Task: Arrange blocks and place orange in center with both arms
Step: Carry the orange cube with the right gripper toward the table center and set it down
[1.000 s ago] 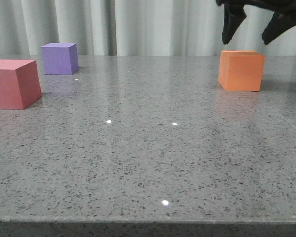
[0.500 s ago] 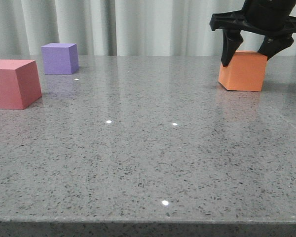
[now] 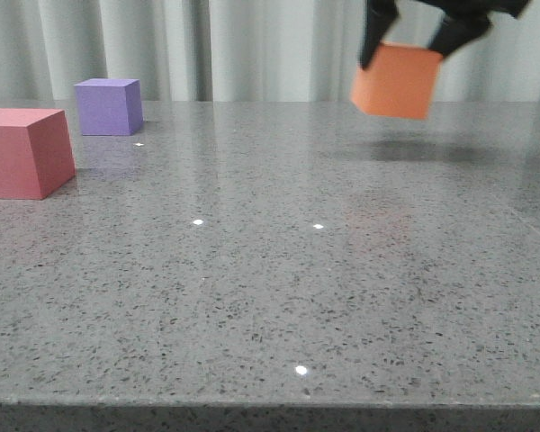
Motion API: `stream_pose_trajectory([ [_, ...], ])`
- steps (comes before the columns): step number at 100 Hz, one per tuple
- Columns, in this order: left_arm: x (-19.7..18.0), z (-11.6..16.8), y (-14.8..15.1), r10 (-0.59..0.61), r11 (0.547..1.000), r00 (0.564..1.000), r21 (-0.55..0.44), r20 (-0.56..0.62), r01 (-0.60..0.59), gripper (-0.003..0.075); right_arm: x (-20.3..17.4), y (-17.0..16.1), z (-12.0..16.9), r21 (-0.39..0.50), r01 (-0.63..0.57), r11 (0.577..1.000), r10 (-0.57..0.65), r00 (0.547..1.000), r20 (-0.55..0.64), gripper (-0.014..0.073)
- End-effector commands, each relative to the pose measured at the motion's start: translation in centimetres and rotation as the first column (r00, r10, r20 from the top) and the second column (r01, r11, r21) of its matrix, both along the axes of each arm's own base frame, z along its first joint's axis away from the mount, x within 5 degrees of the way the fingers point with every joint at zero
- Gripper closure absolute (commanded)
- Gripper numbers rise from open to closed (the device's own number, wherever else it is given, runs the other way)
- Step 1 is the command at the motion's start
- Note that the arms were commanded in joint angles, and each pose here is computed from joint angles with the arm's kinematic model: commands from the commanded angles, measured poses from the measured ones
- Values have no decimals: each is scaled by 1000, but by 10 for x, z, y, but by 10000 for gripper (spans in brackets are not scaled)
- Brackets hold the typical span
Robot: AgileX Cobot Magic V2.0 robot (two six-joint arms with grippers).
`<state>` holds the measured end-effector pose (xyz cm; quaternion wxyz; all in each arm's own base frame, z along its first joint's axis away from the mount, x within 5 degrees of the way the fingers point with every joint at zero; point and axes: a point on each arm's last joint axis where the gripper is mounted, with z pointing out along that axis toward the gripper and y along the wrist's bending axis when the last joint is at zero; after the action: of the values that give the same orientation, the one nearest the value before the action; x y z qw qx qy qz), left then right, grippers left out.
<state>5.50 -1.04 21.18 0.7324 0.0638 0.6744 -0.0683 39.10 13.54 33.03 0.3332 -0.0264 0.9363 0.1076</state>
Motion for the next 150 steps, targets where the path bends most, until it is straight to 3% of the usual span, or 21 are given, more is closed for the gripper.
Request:
stream_pose_trajectory([
  [1, -2, -6, 0, -3, 1000, 998, -23, 64, 5, 741, -10, 18, 47, 85, -22, 996, 9, 989, 150, 295],
  [18, -2, -6, 0, -3, 1000, 998, -23, 64, 5, 741, -1, 62, 49, 111, -29, 993, 14, 990, 140, 295],
  [49, -2, -6, 0, -3, 1000, 998, -23, 64, 5, 741, 12, 133, 32, 48, -46, 998, 39, 990, 134, 295],
  [104, -2, -6, 0, -3, 1000, 998, -23, 64, 5, 741, 20, 152, 4, 48, -12, 999, 8, 997, 80, 293],
  [113, -2, -6, 0, -3, 1000, 998, -23, 64, 5, 741, 21, 153, 4, 52, -13, 999, 9, 996, 85, 233],
  [133, -2, -6, 0, -3, 1000, 998, -23, 64, 5, 741, 20, 153, 4, 54, -14, 998, 9, 996, 85, -32],
  [150, -2, -6, 0, -3, 1000, 998, -23, 64, 5, 741, 20, 153, 4, 54, -14, 998, 9, 996, 85, -17],
])
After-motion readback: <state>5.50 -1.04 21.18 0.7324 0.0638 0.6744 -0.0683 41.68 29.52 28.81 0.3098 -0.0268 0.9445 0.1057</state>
